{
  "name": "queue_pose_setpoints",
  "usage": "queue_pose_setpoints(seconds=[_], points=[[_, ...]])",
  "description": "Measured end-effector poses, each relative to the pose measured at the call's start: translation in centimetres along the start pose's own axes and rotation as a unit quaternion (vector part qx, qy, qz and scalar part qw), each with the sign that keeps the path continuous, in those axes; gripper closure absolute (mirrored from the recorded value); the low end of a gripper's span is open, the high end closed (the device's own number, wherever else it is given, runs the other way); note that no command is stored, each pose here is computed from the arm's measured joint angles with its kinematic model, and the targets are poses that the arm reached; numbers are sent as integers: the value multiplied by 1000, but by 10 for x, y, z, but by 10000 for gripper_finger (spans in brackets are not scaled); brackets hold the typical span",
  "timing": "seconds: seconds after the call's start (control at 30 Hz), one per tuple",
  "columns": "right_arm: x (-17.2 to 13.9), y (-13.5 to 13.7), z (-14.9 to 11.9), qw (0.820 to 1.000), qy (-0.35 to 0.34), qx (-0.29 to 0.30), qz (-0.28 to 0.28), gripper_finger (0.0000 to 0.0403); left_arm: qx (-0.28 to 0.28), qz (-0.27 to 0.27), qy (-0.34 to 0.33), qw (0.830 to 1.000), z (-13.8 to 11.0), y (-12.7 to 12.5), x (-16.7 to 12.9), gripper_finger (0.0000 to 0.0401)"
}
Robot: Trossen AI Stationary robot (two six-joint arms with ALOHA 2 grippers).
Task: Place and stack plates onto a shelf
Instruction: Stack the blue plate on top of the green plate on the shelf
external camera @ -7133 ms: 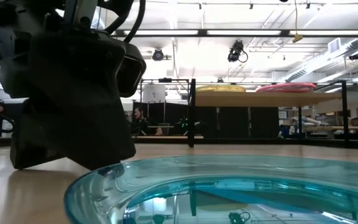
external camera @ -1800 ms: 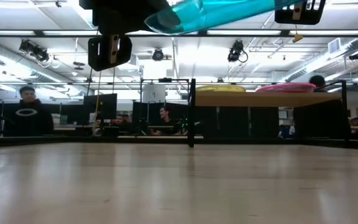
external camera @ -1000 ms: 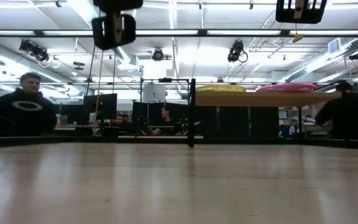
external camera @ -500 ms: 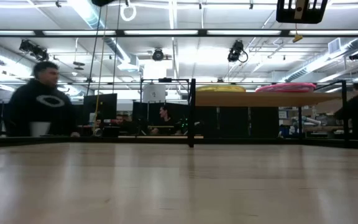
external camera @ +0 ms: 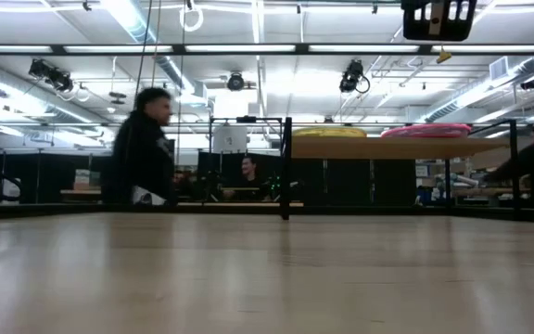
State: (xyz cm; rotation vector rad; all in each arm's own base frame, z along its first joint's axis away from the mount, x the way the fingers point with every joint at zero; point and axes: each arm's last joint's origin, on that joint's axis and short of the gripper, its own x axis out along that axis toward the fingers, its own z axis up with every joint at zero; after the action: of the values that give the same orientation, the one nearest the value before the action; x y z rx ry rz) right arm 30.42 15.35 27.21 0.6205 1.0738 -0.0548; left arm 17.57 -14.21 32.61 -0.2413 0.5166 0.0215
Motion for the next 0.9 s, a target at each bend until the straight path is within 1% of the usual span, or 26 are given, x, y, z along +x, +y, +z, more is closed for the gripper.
queue_pose_setpoints(seconds=[0.1,0.2,0.37,0.53,0.7,0.9], points=[[-3,-1,6,1000,2,7,4,389,24,0,4,1000,-20,-3,0,323],[-10,0,14,1000,-3,-2,9,389,29,2,0,1000,-42,-2,7,323],[-26,1,32,1000,-10,-19,22,389,13,-26,-26,999,-73,5,28,323],[-47,-5,50,1000,-5,-29,3,389,-15,-56,-53,997,-100,19,44,323],[-74,-19,66,999,0,-32,-28,389,-38,-64,-80,994,-119,35,52,323],[-110,-40,87,998,-11,-36,-54,389,-55,-55,-99,992,-134,54,59,323]])
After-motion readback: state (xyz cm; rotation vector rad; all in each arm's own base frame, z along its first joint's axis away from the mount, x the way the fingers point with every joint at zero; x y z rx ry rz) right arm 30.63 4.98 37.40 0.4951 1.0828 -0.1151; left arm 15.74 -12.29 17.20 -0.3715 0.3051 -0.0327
